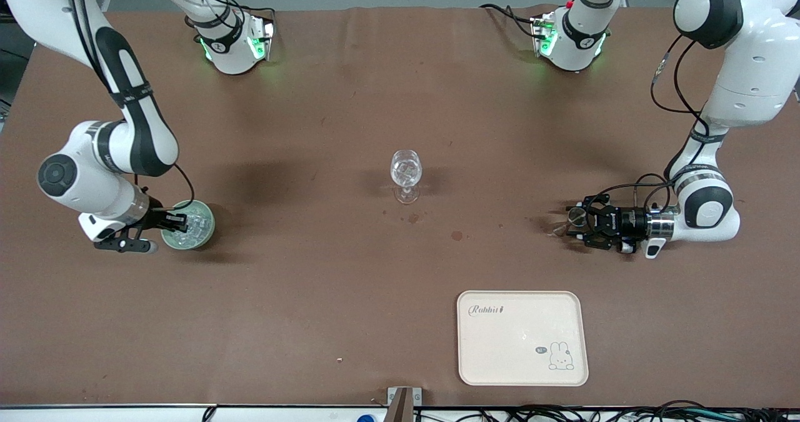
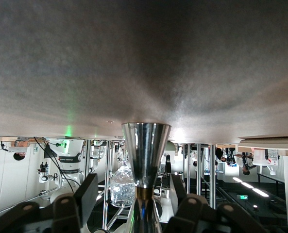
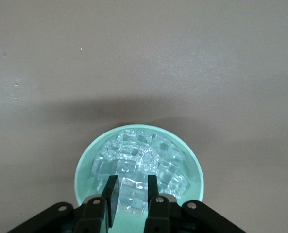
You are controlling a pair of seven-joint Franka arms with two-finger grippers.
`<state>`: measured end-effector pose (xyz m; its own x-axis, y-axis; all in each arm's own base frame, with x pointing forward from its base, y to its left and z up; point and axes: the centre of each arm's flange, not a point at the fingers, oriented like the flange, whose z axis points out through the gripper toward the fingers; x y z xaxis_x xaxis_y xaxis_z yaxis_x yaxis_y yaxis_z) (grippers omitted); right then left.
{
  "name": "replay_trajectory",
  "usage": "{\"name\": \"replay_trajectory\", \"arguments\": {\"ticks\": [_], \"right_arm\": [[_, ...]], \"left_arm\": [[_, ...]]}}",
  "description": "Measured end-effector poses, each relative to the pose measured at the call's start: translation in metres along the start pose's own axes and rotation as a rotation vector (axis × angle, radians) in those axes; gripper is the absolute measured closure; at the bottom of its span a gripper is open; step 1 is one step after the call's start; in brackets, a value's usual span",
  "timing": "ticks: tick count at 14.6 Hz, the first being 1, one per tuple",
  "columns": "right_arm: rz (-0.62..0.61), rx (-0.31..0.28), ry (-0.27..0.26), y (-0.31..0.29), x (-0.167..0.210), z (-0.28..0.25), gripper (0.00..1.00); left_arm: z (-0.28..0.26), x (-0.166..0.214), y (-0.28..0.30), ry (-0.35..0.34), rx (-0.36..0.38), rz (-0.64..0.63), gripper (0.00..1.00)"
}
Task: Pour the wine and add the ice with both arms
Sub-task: 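Lift the ice cube out of the bowl with the right gripper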
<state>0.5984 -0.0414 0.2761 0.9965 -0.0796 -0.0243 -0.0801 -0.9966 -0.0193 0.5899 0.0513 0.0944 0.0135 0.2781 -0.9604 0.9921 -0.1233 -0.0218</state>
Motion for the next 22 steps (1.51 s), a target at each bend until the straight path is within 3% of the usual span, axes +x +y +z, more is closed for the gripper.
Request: {"name": "replay_trajectory", "arguments": {"ticks": [4,9,14,15,17,22], "right_arm": [[0.001,0.005,-0.039,0.001,0.014,-0.065,0.71],[0.006,0.009,-0.011,0.005,0.020,-0.140,0.71],[-0.009,0.014,0.057,-0.002,0.006,-0.208,0.71],[-0.015,0.015,0.062,-0.005,0.001,-0.217,0.71],[-0.028,0.016,0.066,-0.012,-0.006,-0.232,0.71],[-0.050,0.017,0.058,-0.025,-0.016,-0.245,0.71]], "left_arm": [[0.000,0.000,0.000,0.000,0.001,0.000,0.45],[0.001,0.000,0.000,0.000,0.001,0.001,0.55],[0.000,0.000,0.001,0.008,-0.003,0.007,0.63],[0.000,0.000,0.001,0.009,-0.003,0.007,0.63],[0.000,0.000,0.002,0.010,-0.004,0.009,0.74],[0.000,-0.001,0.002,0.006,-0.003,0.010,0.78]]}}
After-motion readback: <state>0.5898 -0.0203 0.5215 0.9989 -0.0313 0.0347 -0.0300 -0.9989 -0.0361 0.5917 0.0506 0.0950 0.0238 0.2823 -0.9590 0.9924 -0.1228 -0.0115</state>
